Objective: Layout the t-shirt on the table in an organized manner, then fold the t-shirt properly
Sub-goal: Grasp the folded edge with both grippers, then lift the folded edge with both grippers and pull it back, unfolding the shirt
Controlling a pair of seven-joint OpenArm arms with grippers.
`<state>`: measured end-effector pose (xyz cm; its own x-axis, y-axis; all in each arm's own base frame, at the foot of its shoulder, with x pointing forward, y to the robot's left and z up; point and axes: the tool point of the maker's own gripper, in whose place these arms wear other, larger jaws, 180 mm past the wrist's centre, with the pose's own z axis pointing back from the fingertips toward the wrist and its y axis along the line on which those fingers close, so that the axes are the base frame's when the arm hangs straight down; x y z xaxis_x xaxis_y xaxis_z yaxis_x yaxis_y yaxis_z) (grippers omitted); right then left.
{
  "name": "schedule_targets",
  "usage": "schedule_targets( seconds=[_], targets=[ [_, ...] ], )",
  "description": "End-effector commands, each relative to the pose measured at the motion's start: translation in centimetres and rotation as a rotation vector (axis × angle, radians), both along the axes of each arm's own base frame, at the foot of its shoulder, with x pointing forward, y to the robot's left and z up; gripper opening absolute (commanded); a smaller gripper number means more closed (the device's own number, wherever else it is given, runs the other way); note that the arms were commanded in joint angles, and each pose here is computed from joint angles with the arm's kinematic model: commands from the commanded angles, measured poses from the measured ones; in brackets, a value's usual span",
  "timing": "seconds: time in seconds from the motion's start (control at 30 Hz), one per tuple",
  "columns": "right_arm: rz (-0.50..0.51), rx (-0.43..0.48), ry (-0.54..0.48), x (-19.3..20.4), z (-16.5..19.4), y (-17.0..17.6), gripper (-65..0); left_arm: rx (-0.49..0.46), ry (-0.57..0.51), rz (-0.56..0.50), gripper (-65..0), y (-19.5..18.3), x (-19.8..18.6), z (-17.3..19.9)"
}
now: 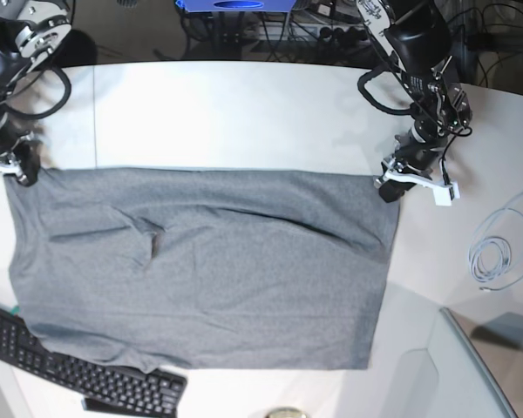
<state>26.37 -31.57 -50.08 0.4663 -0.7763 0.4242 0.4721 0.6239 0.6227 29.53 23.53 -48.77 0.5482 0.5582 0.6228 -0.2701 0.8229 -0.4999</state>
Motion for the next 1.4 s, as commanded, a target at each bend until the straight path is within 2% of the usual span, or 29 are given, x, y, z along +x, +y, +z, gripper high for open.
schedule_targets(
  seconds=[0.0,0.1,0.23,0.37,0.43,0.6,0.73,0.9,1.13,1.27,1.37],
  targets=[
    [0.005,-0.052,-0.04,1.4,2.2,-2.2,-64.8,0.038,-0.018,-0.001,-65.0,1.0,0.3,1.0],
    [0.062,-0.073,-0.025,2.3,3.8,-2.4,-64.4,0.085,-0.013,-0.038,-65.0,1.6,0.3,2.8],
    [0.14,-0.145,-0.009,3.5,7.3,-3.2,-64.4,0.184,-0.027,-0.092,-65.0,2.6,1.2,7.0],
    [0.183,-0.198,0.057,2.2,9.1,-2.9,-64.4,0.274,-0.001,-0.118,-65.0,3.5,-1.3,8.6],
    [0.196,-0.213,0.091,0.6,8.7,-2.3,-64.4,0.268,0.042,-0.123,-65.0,3.0,-3.5,7.3],
    [0.192,-0.172,0.156,-3.5,5.2,0.2,-64.4,0.242,0.098,-0.092,-65.0,3.2,-7.9,4.0],
    [0.203,-0.183,0.155,-4.8,3.8,1.6,-64.4,0.217,0.132,-0.074,-65.0,3.2,-9.7,2.1],
    [0.199,-0.184,0.173,-6.6,2.9,2.2,-64.4,0.216,0.143,-0.069,-65.0,3.3,-10.7,1.7],
    [0.205,-0.179,0.187,-7.3,2.7,2.5,-64.4,0.282,0.08,-0.08,-65.0,4.0,-9.2,4.5],
    [0.213,-0.256,0.14,-5.9,5.0,1.8,-64.4,0.336,0.03,-0.099,-65.0,4.1,-7.7,7.0],
    [0.244,-0.305,0.09,-3.2,7.3,1.9,-64.4,0.365,0.001,-0.124,-65.0,4.3,-4.6,9.3]
  ],
)
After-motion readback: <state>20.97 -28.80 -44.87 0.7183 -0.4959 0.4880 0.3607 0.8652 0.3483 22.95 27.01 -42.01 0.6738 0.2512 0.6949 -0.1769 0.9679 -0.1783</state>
